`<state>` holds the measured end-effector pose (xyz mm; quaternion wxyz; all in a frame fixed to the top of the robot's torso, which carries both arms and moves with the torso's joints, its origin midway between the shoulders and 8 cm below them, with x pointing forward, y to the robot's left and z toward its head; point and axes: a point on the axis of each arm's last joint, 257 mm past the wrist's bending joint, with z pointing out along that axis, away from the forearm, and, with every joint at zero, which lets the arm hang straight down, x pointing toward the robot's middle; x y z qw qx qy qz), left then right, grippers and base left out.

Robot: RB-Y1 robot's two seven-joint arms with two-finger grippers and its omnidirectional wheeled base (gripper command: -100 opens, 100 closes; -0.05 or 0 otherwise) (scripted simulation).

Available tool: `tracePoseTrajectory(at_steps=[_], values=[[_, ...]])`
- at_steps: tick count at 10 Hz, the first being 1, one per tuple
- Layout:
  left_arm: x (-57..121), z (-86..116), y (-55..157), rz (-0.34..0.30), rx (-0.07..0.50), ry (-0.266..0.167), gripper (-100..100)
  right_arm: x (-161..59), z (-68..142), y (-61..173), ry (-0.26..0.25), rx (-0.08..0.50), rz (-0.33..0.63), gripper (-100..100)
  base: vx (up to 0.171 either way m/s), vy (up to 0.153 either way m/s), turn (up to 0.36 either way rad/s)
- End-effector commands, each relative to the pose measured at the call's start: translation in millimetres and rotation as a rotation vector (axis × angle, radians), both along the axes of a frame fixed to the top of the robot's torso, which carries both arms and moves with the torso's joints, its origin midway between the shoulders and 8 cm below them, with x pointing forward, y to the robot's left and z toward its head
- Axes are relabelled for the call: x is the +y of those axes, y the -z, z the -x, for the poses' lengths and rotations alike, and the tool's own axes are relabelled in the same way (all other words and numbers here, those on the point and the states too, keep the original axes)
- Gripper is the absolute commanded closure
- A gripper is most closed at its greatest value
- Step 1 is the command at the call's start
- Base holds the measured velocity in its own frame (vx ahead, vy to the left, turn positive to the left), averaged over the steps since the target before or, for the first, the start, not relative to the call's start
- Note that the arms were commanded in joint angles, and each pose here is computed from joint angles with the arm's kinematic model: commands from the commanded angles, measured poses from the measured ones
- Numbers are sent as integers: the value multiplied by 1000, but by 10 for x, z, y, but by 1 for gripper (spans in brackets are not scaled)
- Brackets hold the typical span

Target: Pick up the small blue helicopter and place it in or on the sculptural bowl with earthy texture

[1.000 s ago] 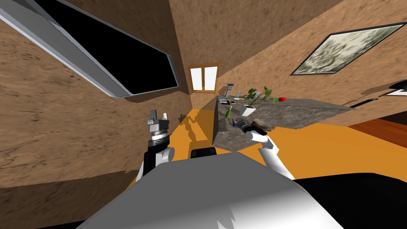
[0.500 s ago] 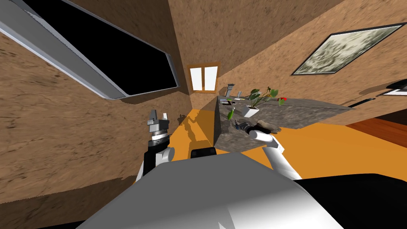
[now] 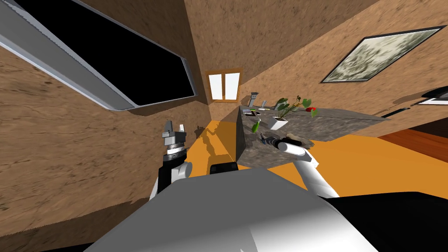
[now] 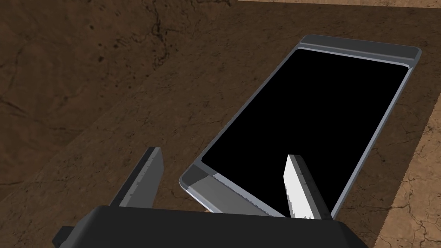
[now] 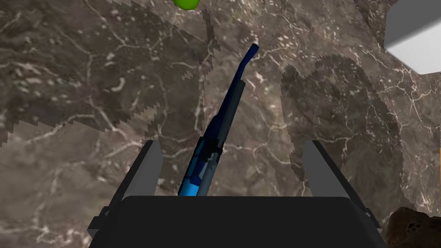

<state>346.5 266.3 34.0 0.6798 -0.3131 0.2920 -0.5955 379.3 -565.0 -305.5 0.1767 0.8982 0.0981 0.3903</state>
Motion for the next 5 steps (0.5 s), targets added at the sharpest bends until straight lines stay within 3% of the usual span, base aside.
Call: tracePoseTrajectory(at_steps=[1, 2, 3, 4, 5], values=[[0, 0, 0, 0, 0, 0, 0, -142, 101, 66, 50, 39, -60, -100, 100, 48, -35], [0, 0, 0, 0, 0, 0, 0, -126, 129, 99, 48, 55, -67, -100, 84, 46, -23], [0, 0, 0, 0, 0, 0, 0, -249, 210, 122, 93, 78, -112, -100, 96, 57, -33], [0, 0, 0, 0, 0, 0, 0, -230, 241, 156, 92, 96, -120, -100, 77, 52, -25], [0, 0, 0, 0, 0, 0, 0, -343, 325, 171, 135, 117, -162, -100, 84, 56, -33]])
